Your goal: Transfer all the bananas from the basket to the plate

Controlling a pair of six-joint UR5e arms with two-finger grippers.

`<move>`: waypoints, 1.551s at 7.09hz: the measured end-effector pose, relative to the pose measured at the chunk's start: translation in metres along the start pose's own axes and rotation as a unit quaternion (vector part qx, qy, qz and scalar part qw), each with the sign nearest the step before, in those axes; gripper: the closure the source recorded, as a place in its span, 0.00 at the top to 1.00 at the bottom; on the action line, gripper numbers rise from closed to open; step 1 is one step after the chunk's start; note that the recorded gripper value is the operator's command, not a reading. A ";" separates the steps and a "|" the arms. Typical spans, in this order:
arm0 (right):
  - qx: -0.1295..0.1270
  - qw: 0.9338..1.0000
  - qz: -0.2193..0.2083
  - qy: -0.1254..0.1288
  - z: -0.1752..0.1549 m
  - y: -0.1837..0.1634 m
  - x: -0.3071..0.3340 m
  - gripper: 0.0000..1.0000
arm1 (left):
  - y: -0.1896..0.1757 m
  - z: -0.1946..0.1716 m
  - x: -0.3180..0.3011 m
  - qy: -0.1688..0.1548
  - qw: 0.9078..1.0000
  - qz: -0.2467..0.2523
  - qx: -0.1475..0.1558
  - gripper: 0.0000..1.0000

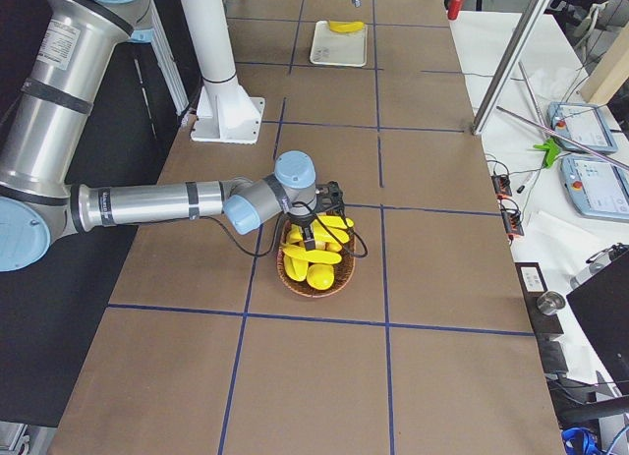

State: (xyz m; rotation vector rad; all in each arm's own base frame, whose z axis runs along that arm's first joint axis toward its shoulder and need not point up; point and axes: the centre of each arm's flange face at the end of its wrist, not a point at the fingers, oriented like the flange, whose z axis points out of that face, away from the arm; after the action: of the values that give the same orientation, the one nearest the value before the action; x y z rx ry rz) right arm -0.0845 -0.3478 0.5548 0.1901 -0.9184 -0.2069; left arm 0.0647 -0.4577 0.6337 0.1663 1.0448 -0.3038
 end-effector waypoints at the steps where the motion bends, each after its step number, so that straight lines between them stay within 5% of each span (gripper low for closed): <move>1: 0.027 0.999 0.033 -0.008 0.004 0.010 0.011 0.99 | 0.002 0.000 -0.002 0.000 1.000 0.000 0.000 1.00; 4: 0.069 0.993 0.096 -0.030 0.013 0.032 0.032 0.98 | 0.007 -0.002 -0.007 0.001 1.000 0.000 0.000 1.00; 9: 0.028 0.993 0.116 -0.007 0.055 0.051 0.042 0.97 | 0.009 -0.002 -0.008 0.003 1.000 0.002 0.000 1.00; 11: 0.021 0.993 0.112 -0.006 0.061 0.052 0.039 0.87 | 0.009 -0.003 -0.008 0.003 1.000 0.003 0.001 1.00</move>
State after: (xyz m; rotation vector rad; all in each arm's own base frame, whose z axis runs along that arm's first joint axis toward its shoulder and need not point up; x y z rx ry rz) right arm -0.1056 -0.3124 0.6344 0.1236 -0.9490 0.0201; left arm 0.0619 -0.4473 0.6391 0.1721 1.0503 -0.2986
